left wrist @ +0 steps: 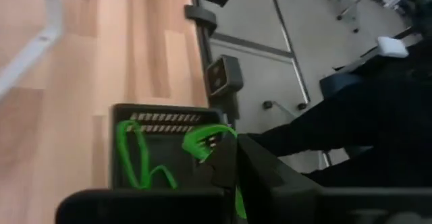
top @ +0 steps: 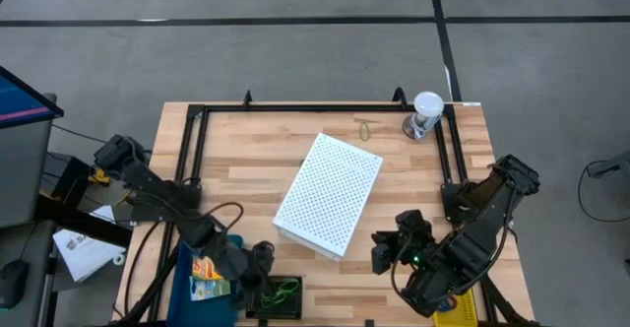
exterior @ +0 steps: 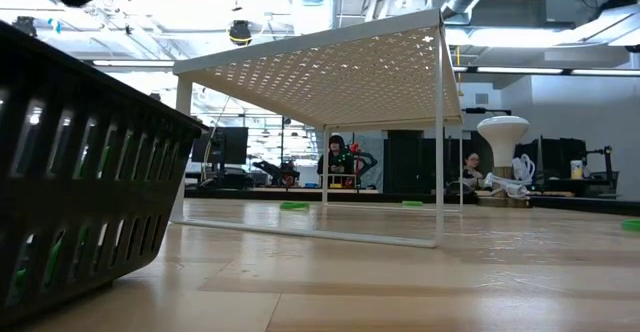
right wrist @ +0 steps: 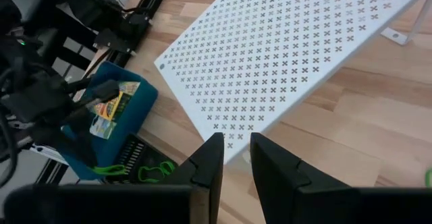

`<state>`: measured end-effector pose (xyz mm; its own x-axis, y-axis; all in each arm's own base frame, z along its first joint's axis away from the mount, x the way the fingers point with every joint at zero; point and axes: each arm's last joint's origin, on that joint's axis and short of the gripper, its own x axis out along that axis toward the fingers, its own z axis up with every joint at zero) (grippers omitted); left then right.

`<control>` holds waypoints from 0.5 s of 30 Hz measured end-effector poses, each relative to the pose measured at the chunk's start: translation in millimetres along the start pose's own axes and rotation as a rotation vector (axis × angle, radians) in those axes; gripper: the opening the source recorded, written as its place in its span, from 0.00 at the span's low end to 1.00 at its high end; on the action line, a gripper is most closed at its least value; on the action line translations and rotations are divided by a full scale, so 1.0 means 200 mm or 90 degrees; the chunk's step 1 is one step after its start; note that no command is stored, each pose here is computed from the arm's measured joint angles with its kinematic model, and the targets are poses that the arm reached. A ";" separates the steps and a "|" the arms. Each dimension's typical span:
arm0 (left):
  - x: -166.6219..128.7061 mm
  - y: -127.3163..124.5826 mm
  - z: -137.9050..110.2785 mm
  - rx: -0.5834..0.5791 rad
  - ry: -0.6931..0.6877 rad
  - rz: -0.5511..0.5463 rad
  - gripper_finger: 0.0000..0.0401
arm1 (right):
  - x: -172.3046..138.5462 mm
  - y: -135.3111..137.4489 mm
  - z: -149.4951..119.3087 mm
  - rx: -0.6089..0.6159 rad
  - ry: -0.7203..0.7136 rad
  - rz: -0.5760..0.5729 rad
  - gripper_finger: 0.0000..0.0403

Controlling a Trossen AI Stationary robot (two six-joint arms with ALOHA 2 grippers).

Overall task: Pick & Place Office Desk Supplies
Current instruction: Put the green rubber band into the black bin

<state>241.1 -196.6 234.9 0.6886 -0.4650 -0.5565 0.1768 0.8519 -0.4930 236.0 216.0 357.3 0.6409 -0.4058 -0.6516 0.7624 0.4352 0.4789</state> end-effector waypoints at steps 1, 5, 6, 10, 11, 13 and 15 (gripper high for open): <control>0.01 0.00 -0.01 0.000 0.004 0.000 0.00 | 0.00 0.00 0.00 0.001 0.000 0.000 0.18; 0.08 0.01 -0.04 -0.001 0.009 0.005 0.00 | 0.00 0.00 0.00 0.004 0.002 -0.001 0.18; 0.09 0.02 -0.04 -0.003 0.006 0.004 0.01 | 0.00 0.00 0.00 0.004 0.002 -0.001 0.18; 0.10 0.03 -0.03 -0.020 0.004 0.000 0.07 | 0.00 0.00 0.00 0.010 0.004 0.003 0.18; 0.10 0.03 -0.03 -0.020 0.007 0.001 0.09 | 0.00 0.00 0.00 0.010 0.004 0.003 0.18; 0.10 0.03 -0.03 -0.020 0.010 0.003 0.16 | 0.00 0.00 0.00 0.009 0.005 0.003 0.18; 0.10 0.03 -0.03 -0.027 0.015 -0.002 0.25 | 0.00 0.00 -0.01 0.007 0.008 0.002 0.18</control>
<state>251.7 -202.4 215.9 0.6716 -0.4740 -0.5695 0.1489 0.8392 -0.5230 235.6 217.5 357.2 0.6421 -0.3940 -0.6576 0.7615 0.4270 0.4877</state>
